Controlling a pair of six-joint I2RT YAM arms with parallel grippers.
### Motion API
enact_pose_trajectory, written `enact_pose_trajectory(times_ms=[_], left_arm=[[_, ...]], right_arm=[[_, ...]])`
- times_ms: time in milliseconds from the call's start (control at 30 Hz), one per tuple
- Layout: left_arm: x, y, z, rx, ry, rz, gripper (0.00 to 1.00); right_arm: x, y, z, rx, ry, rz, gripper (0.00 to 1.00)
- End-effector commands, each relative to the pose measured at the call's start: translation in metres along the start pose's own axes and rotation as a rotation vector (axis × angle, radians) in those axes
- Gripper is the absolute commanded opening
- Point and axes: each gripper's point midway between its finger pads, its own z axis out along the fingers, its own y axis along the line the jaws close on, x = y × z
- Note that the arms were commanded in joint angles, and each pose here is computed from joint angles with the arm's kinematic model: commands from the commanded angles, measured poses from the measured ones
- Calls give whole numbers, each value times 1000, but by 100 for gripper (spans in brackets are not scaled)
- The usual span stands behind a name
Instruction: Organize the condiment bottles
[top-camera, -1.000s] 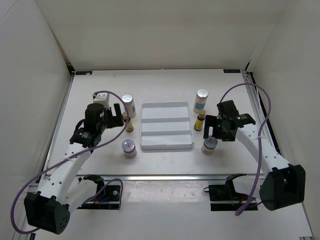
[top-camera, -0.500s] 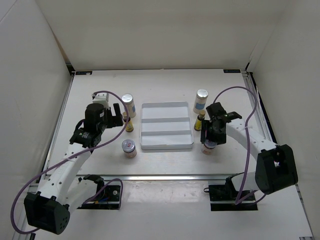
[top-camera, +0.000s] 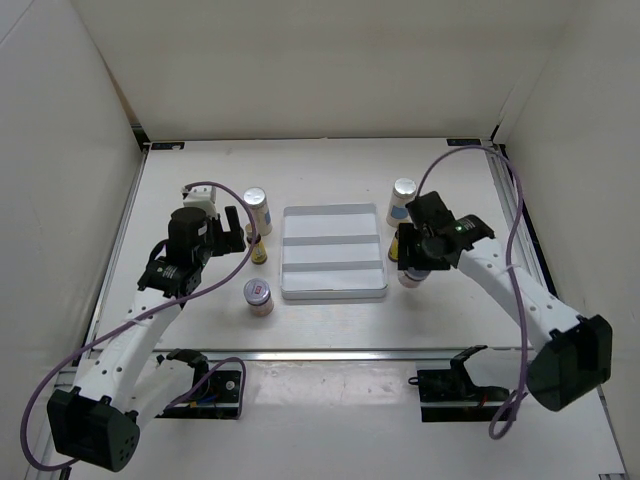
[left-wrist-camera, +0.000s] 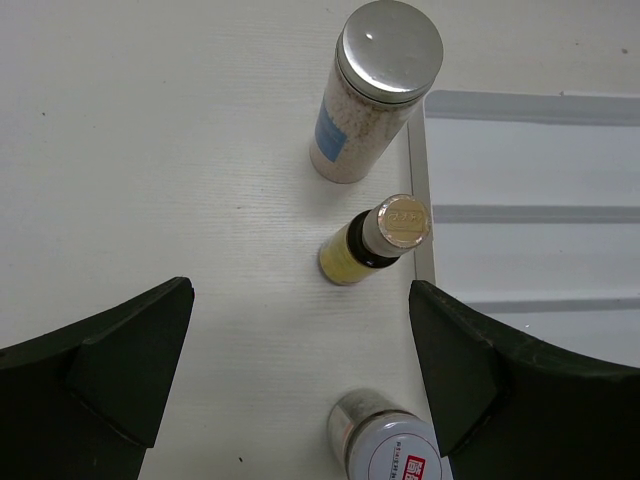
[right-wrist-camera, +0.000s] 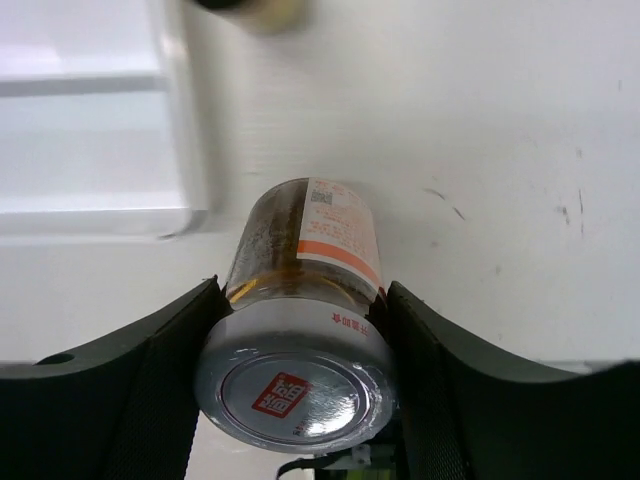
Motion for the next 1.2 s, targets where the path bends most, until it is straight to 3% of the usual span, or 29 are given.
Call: enact_pose_trajectory(times_ms=[0,200,467,867,933,1100,1167], left_arm=[[-19,-1,-9,-2,-50,-14,100],[-19,-1,-9,-2,-50,-14,100],[-21,0,-11,-9,-61,-16,100],[-22,2,-11,-18,-63,-16,100],[-22,2,-11,-18,-63,-16,100],[-18,-5,-9,23,-43,-13,100],[-11,-10,-6,52,-32,-12,100]], right_arm=[[-45,34,-55,-111,-209,-49,10],[-50,80,-38,-166,-181,-150,0],[-47,108,7,-147,-111,-203,0],[-33,121,40,-141,-30,-201,1],[-33,121,40,-141,-30,-201,15],[-37,117,32,-127,-45,-199,77],[-41,116,23,-118,-62,-204,88]])
